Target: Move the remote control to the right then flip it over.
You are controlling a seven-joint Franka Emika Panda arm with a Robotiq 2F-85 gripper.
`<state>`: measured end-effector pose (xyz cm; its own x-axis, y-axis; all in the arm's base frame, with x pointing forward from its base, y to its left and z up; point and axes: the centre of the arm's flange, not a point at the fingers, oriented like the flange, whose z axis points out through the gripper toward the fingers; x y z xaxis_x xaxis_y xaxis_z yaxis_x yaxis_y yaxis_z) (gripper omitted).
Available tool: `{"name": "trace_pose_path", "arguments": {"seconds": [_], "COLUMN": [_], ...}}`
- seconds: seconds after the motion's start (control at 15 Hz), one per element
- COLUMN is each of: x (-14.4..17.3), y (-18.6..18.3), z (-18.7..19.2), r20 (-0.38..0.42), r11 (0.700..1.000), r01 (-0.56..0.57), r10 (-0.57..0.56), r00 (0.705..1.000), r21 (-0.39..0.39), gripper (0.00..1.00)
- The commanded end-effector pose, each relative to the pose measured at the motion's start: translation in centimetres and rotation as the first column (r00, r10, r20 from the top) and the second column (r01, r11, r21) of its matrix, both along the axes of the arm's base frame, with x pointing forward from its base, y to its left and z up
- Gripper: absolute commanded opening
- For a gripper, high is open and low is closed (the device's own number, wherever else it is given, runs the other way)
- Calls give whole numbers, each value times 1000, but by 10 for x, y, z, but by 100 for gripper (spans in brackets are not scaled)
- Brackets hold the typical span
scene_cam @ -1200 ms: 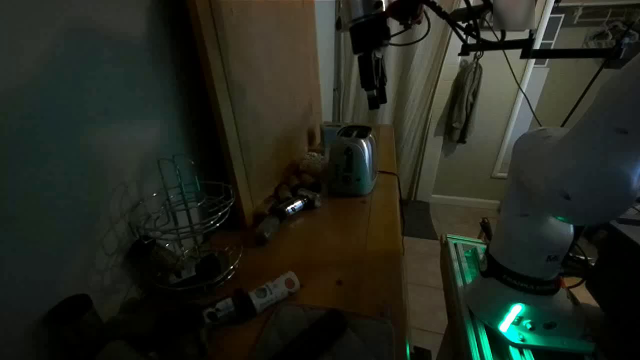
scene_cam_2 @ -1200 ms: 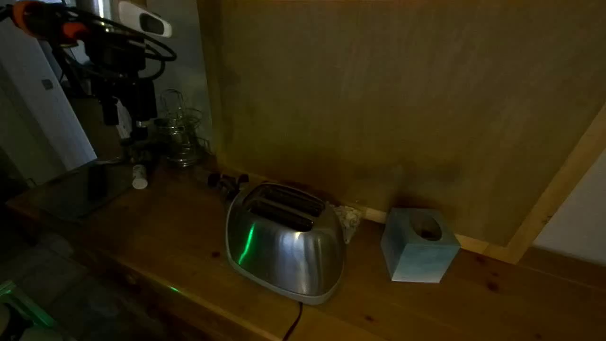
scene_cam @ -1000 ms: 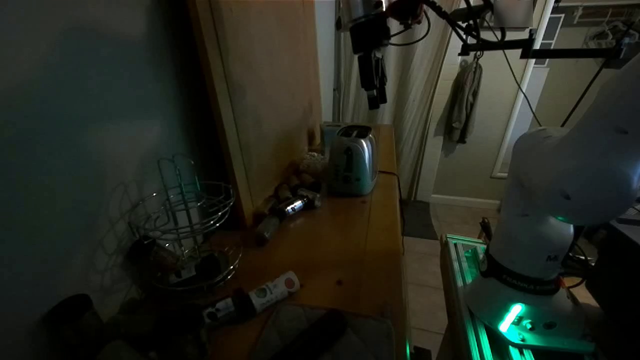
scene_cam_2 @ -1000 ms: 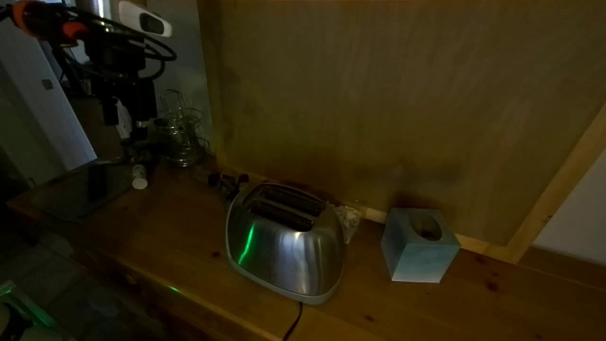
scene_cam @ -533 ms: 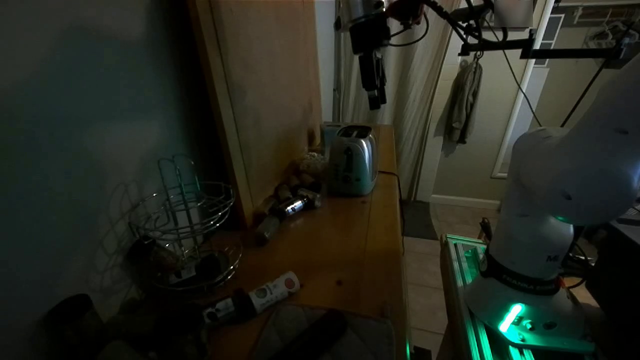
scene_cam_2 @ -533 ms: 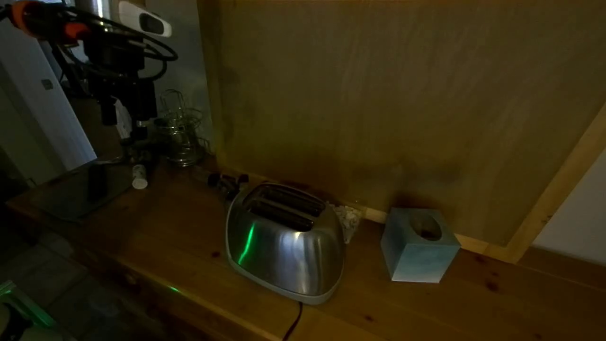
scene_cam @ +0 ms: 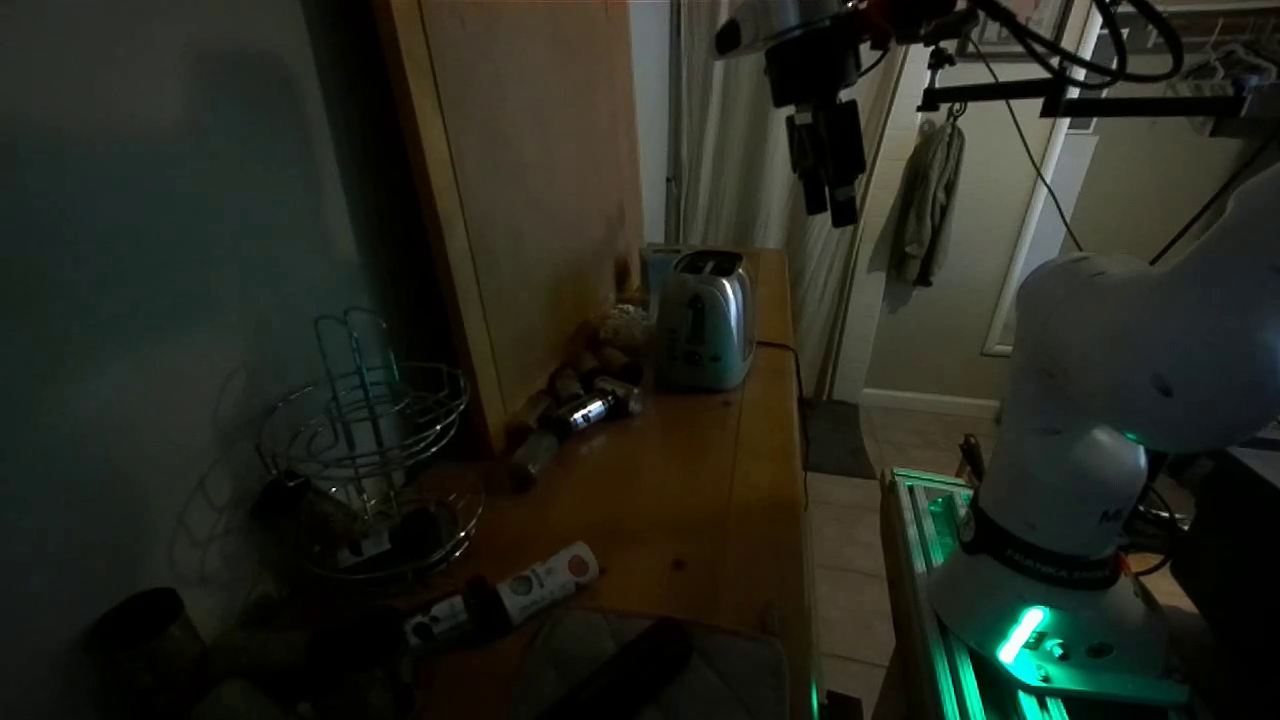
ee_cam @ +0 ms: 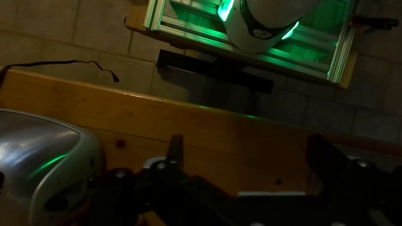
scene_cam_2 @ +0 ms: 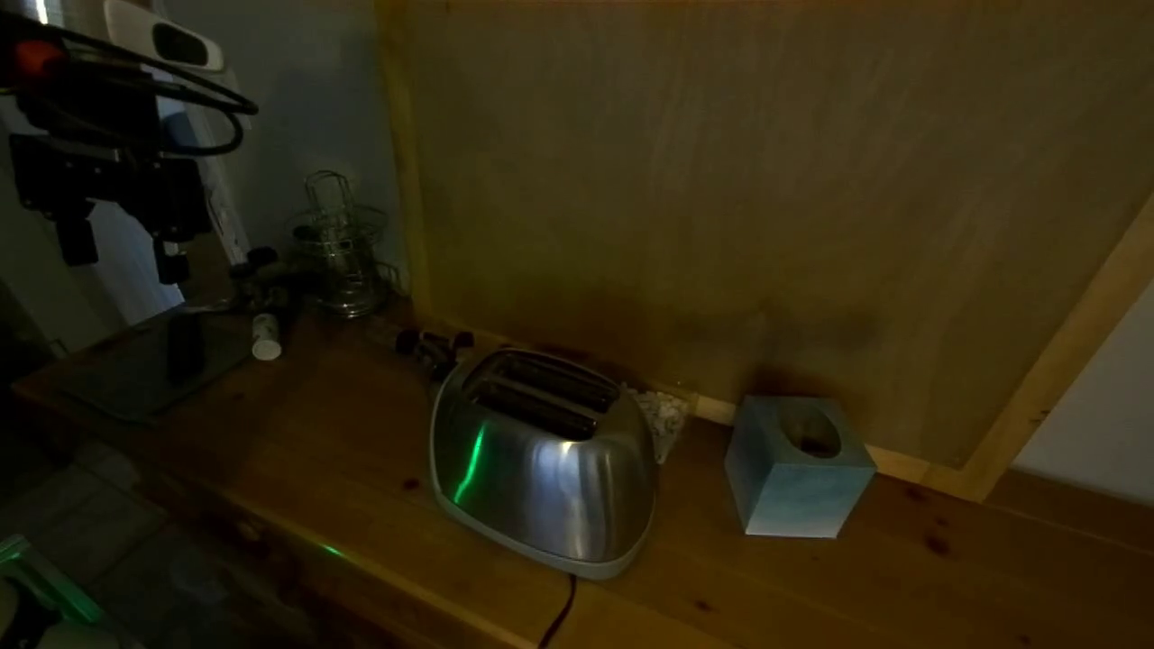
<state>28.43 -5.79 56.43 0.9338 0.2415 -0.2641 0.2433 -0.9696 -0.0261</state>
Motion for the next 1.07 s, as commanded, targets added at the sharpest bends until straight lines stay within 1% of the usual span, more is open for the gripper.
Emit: {"name": "trace_pose_path", "arguments": {"seconds": [0.0,0.33,0.8,0.87,0.93,1.0], "x": [0,8,8,10,16,25], "y": [-1,-3,-3,1,11,29], "z": [0,-8,-7,-6,-7,-9], "r20": [1,-26,-24,-16,-8,0], "r11": [1000,1000,1000,1000,999,997], "r01": [2,6,6,1,-29,-61], "r10": [-2,-5,-6,-1,29,61], "r00": [1000,1000,1000,1000,1000,998], "r21": [2,5,5,-4,-39,-53], "gripper": [100,100,100,100,100,100]}}
